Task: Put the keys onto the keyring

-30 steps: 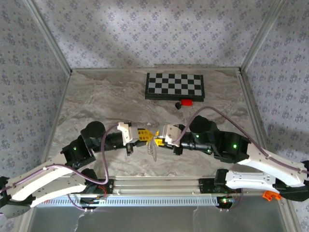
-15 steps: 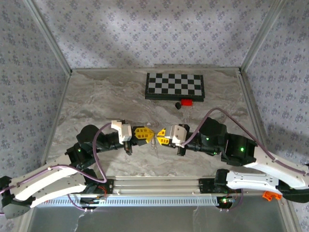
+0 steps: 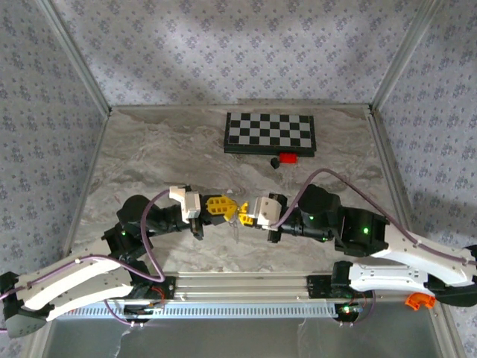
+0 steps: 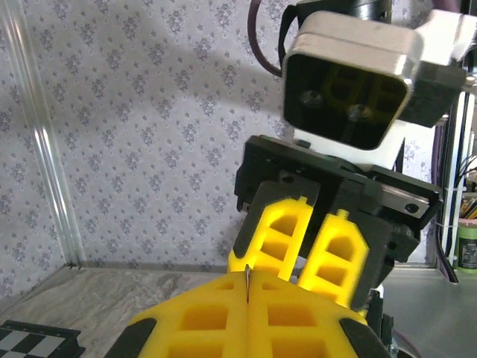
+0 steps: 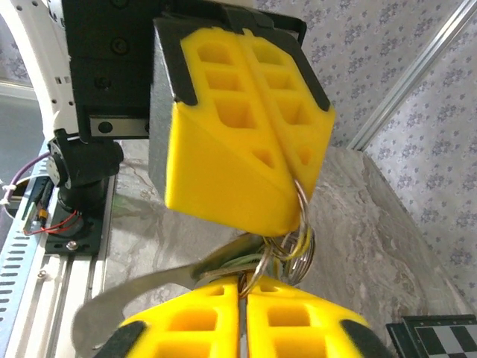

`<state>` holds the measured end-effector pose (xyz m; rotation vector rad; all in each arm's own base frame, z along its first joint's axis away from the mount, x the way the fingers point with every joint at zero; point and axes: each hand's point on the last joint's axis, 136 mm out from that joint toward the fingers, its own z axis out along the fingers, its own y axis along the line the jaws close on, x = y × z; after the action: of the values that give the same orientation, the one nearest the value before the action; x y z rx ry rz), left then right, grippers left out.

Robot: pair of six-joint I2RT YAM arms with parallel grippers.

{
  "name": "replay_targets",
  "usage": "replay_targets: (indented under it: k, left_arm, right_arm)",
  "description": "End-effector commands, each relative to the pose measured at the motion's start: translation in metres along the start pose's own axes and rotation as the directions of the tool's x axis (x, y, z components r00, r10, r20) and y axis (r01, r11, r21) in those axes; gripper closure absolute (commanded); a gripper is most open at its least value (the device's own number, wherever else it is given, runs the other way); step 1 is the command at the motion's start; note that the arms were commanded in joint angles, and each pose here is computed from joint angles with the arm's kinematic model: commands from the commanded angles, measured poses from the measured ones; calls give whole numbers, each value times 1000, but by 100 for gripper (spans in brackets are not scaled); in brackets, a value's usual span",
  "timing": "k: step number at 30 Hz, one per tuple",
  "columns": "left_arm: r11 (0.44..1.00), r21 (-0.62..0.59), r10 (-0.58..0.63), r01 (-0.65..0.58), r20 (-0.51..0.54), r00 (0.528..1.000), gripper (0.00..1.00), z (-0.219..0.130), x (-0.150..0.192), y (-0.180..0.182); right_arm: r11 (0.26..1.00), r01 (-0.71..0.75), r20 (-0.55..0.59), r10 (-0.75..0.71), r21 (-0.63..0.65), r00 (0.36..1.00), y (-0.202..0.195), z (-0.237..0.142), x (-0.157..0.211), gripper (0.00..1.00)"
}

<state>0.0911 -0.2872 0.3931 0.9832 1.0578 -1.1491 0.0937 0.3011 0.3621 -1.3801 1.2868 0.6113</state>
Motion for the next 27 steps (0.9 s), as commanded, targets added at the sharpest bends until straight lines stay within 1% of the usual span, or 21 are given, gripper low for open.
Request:
replay_targets:
  k: [1,3,7,12,16,27]
  left_arm:
    - [999,-19,37,-35,98,994,100,-6,-31,0]
    - [999,-16,40,-39,91,995,100,-6,-29,0]
    - [999,4,40,-40,88,995,100,-6,-29,-4]
    - [998,55,34,-39,90,995,100,-5,-30,-12]
    - [996,82,29,-36,89,996,100,-4,-30,-16]
    - [991,129,16,-26,79,997,100,-2,-28,-23]
  right_arm:
    - [999,31,42,-32,24,999,-3,-14,-15,79]
    - [998,30,61,-34,57,998,-9,-21,-18,75]
    - [996,11,110,-21,90,994,-15,-33,-23,73]
    - [998,3,144,-13,68,990,-12,-38,-28,74]
    - [999,-3,150,-2,32,989,-8,-32,-30,74]
    - [1000,-31,162,32,-6,986,-6,-22,-31,72]
